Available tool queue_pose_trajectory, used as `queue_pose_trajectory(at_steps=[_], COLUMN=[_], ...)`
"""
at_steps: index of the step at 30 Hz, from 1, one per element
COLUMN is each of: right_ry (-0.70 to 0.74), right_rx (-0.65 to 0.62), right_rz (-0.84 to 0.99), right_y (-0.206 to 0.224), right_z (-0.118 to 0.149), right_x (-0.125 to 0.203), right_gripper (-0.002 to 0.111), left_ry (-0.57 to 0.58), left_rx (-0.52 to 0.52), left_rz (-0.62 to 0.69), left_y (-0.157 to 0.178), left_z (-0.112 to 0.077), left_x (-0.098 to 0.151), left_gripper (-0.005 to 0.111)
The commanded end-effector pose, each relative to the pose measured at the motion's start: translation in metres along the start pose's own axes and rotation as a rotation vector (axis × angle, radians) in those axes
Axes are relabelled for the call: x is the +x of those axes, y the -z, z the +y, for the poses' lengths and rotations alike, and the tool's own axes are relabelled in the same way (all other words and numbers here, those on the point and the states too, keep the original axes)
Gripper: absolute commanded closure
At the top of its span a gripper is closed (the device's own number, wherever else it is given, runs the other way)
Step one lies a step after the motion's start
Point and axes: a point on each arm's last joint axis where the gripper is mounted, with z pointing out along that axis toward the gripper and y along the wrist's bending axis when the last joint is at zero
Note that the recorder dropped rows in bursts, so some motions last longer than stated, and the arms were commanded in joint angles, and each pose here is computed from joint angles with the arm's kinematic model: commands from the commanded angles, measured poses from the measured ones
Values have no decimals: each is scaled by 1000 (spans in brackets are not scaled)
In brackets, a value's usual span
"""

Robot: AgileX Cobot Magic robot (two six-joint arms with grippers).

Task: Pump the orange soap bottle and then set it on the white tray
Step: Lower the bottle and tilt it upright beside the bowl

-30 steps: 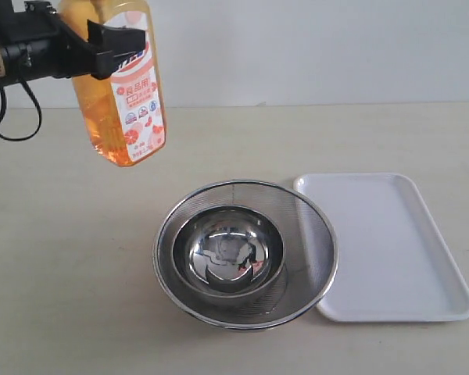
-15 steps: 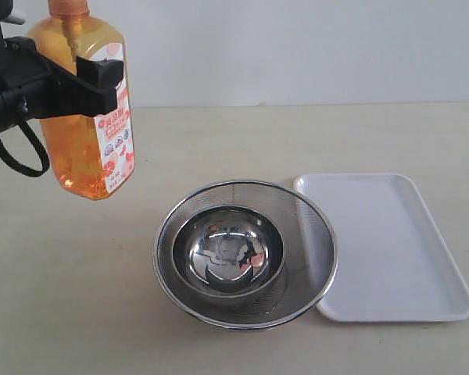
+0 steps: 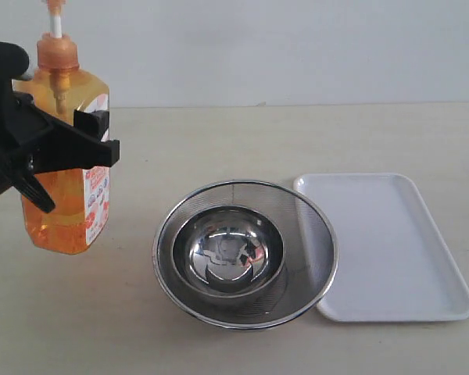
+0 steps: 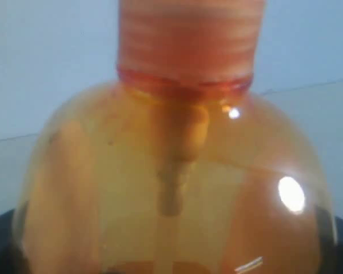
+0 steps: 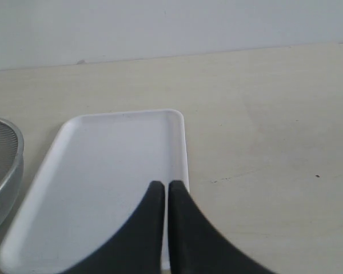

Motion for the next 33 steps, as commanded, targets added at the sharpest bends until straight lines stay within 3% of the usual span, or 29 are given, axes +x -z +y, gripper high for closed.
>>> queue_pose_trajectory(at_steps=[1,5,33], right_ry=[4,4,2], right_rx=[4,4,4], right_rz=[-15,-15,-15], right_y=[0,0,0], right_z=[0,0,0], right_x=[-1,-1,-1], right_gripper=[108,108,108], left_ry=[-81,-120,-114], left_rx=[-44,-11,-53], left_rz=[-59,-70,-105], left_y=[8,8,8], left_z=[-2,-5,-1], left_x=[-7,-8,-11], left_gripper=[102,102,102])
